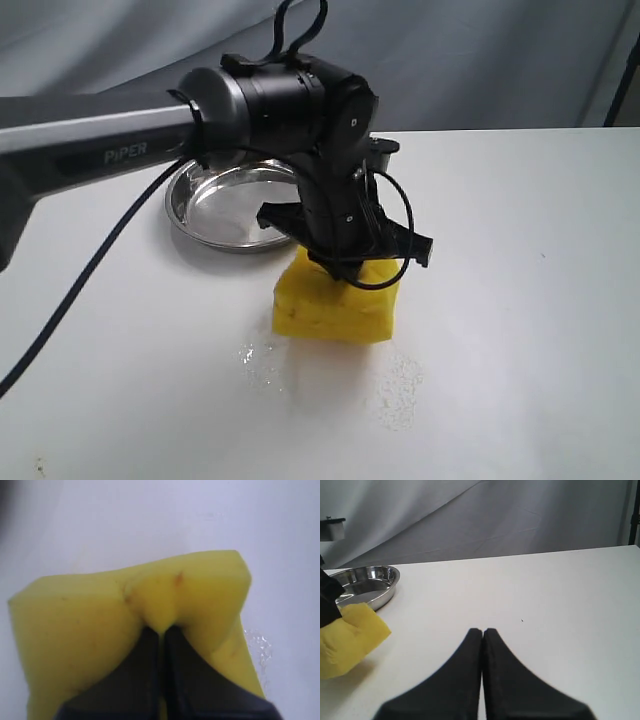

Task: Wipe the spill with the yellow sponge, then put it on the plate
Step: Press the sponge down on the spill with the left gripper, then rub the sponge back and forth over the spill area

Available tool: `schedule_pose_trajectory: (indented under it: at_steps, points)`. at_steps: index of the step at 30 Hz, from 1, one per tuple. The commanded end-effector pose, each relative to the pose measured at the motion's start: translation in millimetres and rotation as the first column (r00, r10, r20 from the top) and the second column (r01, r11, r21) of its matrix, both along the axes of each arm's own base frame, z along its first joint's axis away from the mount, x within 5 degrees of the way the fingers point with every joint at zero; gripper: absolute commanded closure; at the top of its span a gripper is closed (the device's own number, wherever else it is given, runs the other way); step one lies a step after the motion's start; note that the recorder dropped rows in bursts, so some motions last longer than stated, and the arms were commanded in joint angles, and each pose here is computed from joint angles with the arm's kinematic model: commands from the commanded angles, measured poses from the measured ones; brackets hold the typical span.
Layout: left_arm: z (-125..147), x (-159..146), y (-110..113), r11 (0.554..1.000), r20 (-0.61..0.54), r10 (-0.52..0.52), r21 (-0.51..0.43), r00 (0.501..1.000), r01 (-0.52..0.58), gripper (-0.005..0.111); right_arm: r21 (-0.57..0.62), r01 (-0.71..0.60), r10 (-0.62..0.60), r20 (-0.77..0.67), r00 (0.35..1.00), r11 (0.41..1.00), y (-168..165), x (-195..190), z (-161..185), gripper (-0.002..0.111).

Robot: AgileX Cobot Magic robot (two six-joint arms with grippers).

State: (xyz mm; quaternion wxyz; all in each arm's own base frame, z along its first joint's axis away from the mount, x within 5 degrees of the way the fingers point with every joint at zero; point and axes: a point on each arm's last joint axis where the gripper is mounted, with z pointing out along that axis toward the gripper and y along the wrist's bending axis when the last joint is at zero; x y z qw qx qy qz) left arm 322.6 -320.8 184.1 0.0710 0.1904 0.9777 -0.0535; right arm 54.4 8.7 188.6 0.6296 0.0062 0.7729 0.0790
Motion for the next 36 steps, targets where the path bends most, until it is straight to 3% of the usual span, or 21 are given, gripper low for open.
schedule_pose_trajectory:
  at_steps: [1,5,8,14,18,23,27,30,36]
  points:
    - [42.9,0.6,4.6,1.0,0.106,-0.022,-0.017,0.994,0.024,0.107,0.009,0.003,-0.003,0.014,1.0,1.0,-0.2,0.1,0.4,0.108]
    - [66.8,0.9,9.0,1.0,0.183,-0.012,-0.024,0.983,0.017,0.107,0.009,0.003,-0.003,0.014,1.0,1.0,-0.2,0.1,0.4,0.108]
    - [63.8,-3.7,4.3,0.999,0.18,-0.035,-0.009,0.983,0.037,0.107,0.009,0.003,-0.003,0.014,1.0,1.0,-0.2,0.1,0.4,0.108]
    - [21.0,-24.7,-28.9,0.989,0.147,-0.15,0.032,0.978,0.147,0.107,0.009,0.003,-0.003,0.014,1.0,1.0,-0.2,0.1,0.4,0.108]
    - [-23.4,-34.8,-48.0,0.986,0.062,-0.164,0.035,0.984,0.162,0.107,0.009,0.003,-0.003,0.014,1.0,1.0,-0.2,0.1,0.4,0.108]
    - [-70.9,-50.2,-57.0,0.97,-0.057,-0.212,0.11,0.976,0.217,0.107,0.009,0.003,-0.003,0.014,1.0,1.0,-0.2,0.1,0.4,0.108]
    - [-77.8,-78.5,-67.8,0.919,-0.129,-0.352,0.14,0.927,0.368,0.107,0.009,0.003,-0.003,0.014,1.0,1.0,-0.2,0.1,0.4,0.108]
    - [-72.0,-97.6,-75.0,0.893,-0.146,-0.397,0.166,0.906,0.418,0.107,0.009,0.003,-0.003,0.014,1.0,1.0,-0.2,0.1,0.4,0.108]
    - [-71.5,-126.3,-87.2,0.896,-0.23,-0.401,0.103,0.887,0.432,0.107,0.009,0.003,-0.003,0.014,1.0,1.0,-0.2,0.1,0.4,0.108]
